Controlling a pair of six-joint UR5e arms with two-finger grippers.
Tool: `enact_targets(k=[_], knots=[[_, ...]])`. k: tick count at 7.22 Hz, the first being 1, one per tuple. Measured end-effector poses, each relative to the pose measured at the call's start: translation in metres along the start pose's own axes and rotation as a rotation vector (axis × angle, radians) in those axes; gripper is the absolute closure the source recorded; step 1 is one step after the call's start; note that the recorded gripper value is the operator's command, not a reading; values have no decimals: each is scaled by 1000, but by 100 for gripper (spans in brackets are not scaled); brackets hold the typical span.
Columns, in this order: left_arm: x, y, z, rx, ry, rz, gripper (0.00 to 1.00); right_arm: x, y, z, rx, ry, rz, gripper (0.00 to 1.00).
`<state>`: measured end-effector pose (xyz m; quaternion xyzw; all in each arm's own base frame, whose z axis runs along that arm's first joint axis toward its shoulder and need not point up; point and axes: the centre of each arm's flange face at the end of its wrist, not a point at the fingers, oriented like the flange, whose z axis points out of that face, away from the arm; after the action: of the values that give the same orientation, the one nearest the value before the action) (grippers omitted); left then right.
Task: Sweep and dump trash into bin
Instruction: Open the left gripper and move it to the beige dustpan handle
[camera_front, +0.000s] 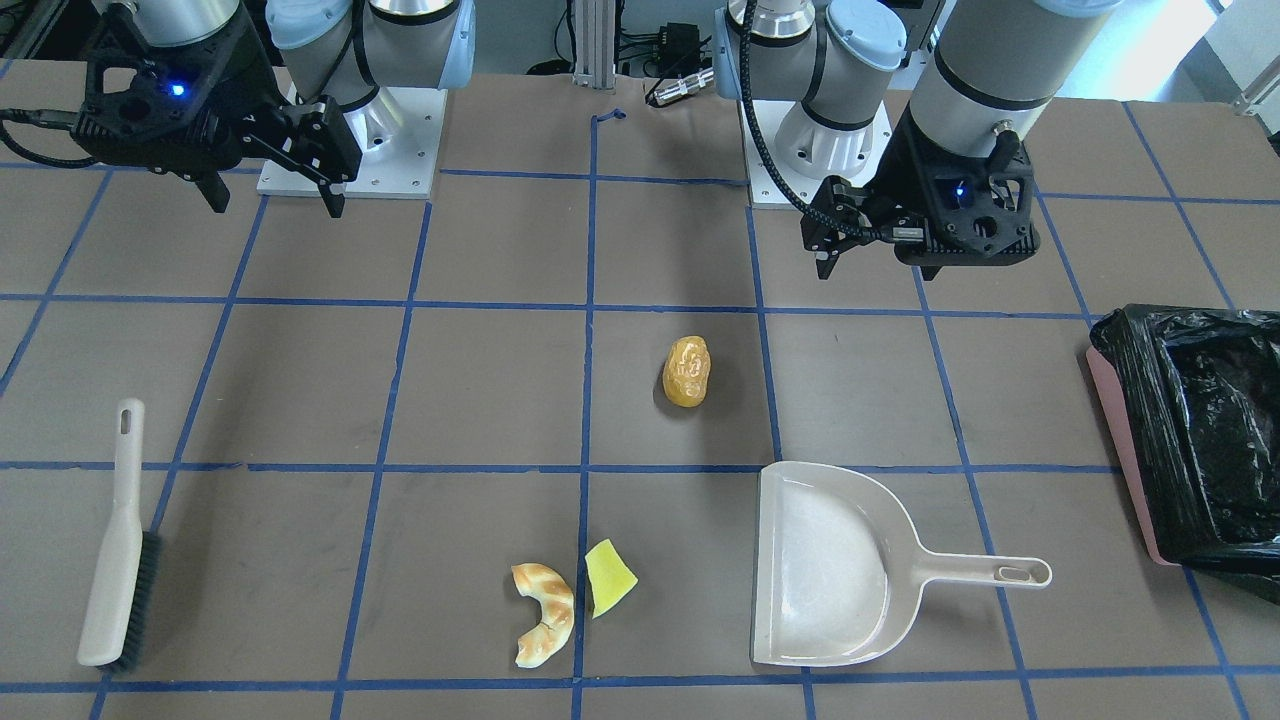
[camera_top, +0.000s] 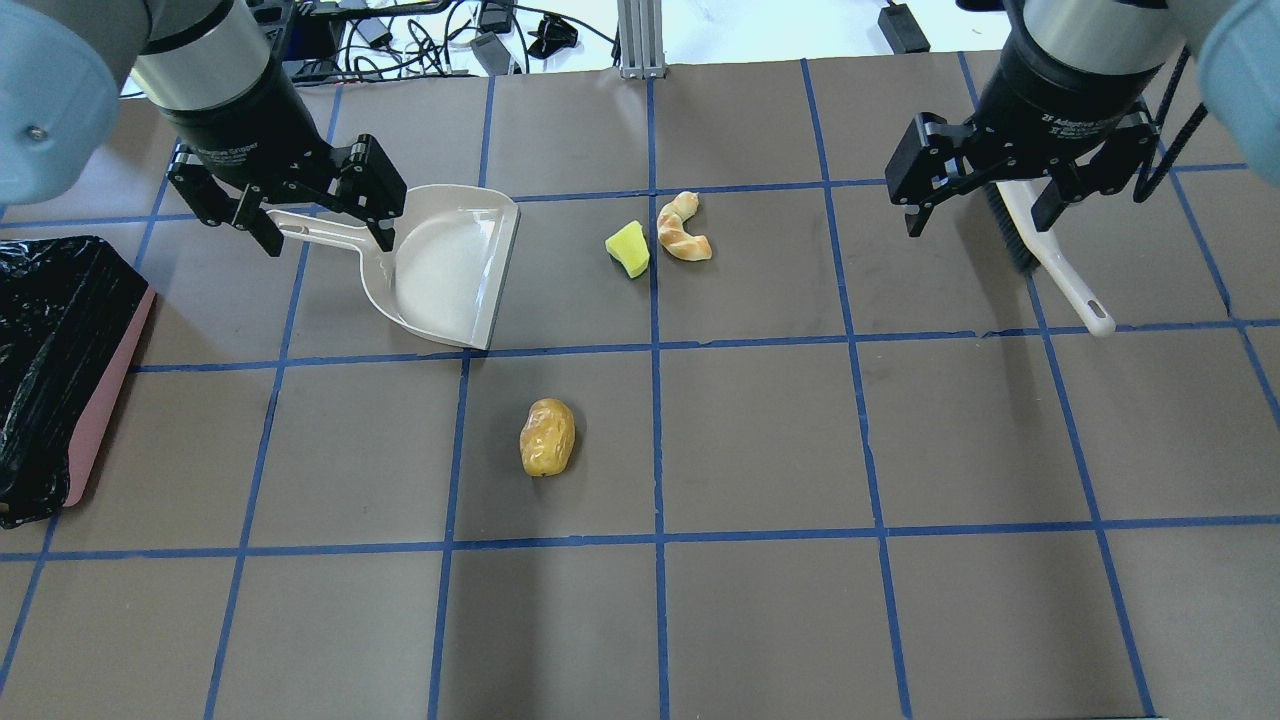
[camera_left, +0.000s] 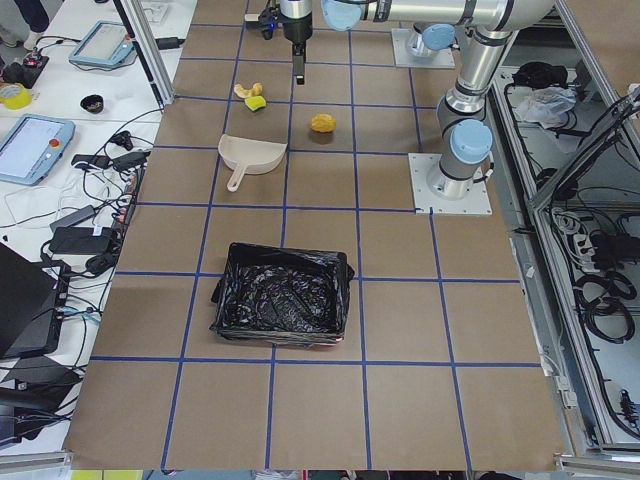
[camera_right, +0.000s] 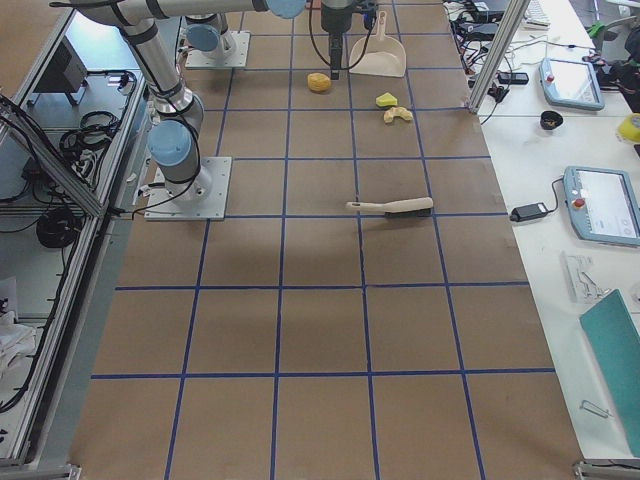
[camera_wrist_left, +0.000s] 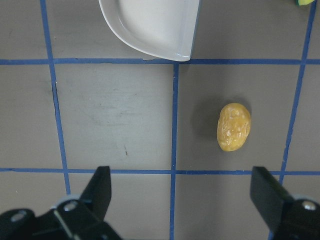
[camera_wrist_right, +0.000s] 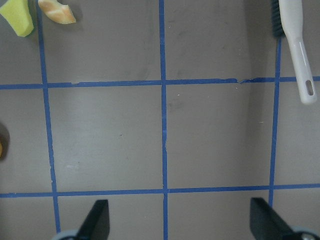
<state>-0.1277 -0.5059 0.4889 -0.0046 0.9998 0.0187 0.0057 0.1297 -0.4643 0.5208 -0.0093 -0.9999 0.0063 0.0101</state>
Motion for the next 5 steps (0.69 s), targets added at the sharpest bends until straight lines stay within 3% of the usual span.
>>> enact_targets(k=[4,5], knots=[[-1,-1,3,0,0,-12,0,-1,0,2,-1,-6,1,0],[-5,-3,5,-1,-3,-57,0,-1,-1,2,4,-10,0,0]])
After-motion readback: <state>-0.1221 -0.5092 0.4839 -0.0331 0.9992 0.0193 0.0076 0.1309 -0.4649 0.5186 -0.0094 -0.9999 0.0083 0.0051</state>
